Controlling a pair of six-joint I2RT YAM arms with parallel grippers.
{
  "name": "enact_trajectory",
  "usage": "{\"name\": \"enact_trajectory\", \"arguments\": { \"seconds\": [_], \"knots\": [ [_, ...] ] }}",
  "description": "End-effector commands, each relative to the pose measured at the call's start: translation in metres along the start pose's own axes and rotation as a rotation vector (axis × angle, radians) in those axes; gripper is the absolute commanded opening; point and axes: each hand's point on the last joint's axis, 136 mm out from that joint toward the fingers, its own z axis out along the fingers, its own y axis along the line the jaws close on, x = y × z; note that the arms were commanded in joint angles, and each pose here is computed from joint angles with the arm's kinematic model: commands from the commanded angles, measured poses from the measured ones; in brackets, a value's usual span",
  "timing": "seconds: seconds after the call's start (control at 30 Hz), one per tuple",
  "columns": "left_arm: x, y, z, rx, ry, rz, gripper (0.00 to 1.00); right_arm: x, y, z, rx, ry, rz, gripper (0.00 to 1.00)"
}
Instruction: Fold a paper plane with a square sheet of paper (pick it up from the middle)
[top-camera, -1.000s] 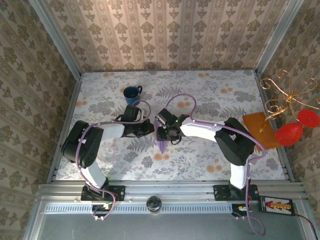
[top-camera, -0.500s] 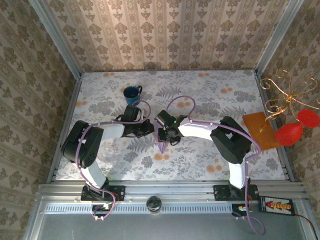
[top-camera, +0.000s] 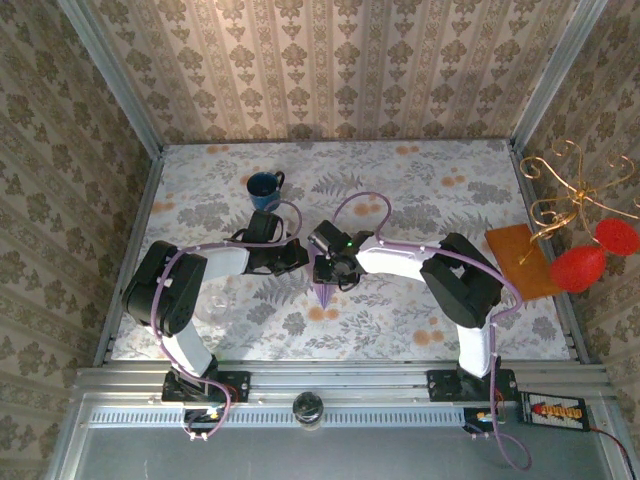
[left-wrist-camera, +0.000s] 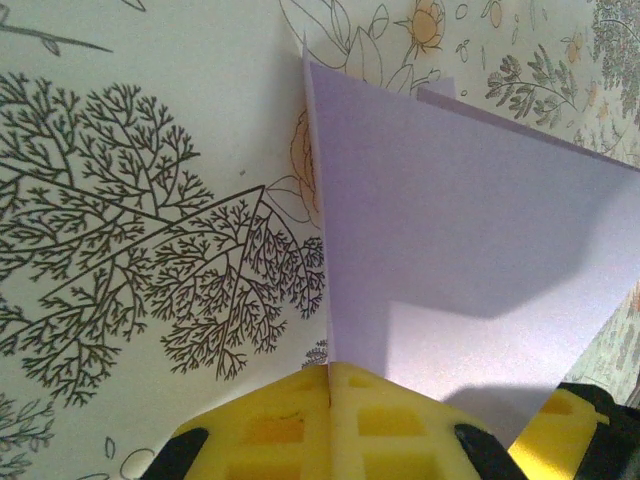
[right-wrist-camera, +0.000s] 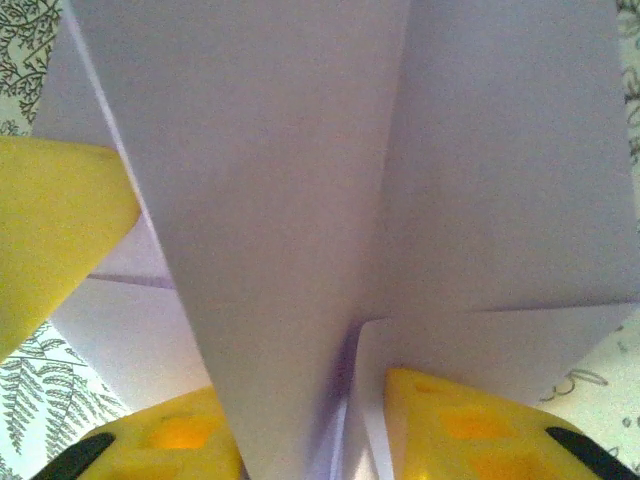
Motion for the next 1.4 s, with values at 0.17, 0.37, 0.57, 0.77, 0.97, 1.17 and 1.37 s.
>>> {"name": "enact_trajectory", "arguments": {
  "seconds": [0.17, 0.37, 0.57, 0.77, 0.97, 1.17, 1.37],
  "knots": [
    [-0.003, -0.005, -0.002, 0.002, 0.001, 0.002, 0.05, 0.002, -0.002, -0.009, 0.079, -0.016, 0.018, 0.25],
    [-0.003, -0.006, -0.002, 0.005, 0.0, 0.001, 0.06, 0.003, -0.003, -0.006, 0.091, -0.018, 0.041, 0.21],
    [-0.004, -0.008, -0.005, 0.007, -0.006, 0.004, 0.11, 0.003, -0.003, -0.005, 0.089, -0.022, 0.051, 0.16],
    [-0.011, -0.005, -0.02, -0.019, -0.045, 0.003, 0.26, -0.006, -0.012, -0.016, 0.133, -0.061, 0.035, 0.11],
    [-0.028, 0.013, -0.06, -0.107, -0.14, 0.003, 0.45, -0.033, -0.041, -0.038, 0.188, -0.121, 0.007, 0.1],
    [-0.034, 0.029, -0.083, -0.165, -0.188, -0.006, 0.57, -0.069, -0.076, -0.041, 0.232, -0.082, -0.052, 0.09],
    [-0.037, 0.037, -0.085, -0.182, -0.195, -0.023, 0.71, -0.105, -0.1, -0.041, 0.247, -0.075, -0.056, 0.09]
  ]
}}
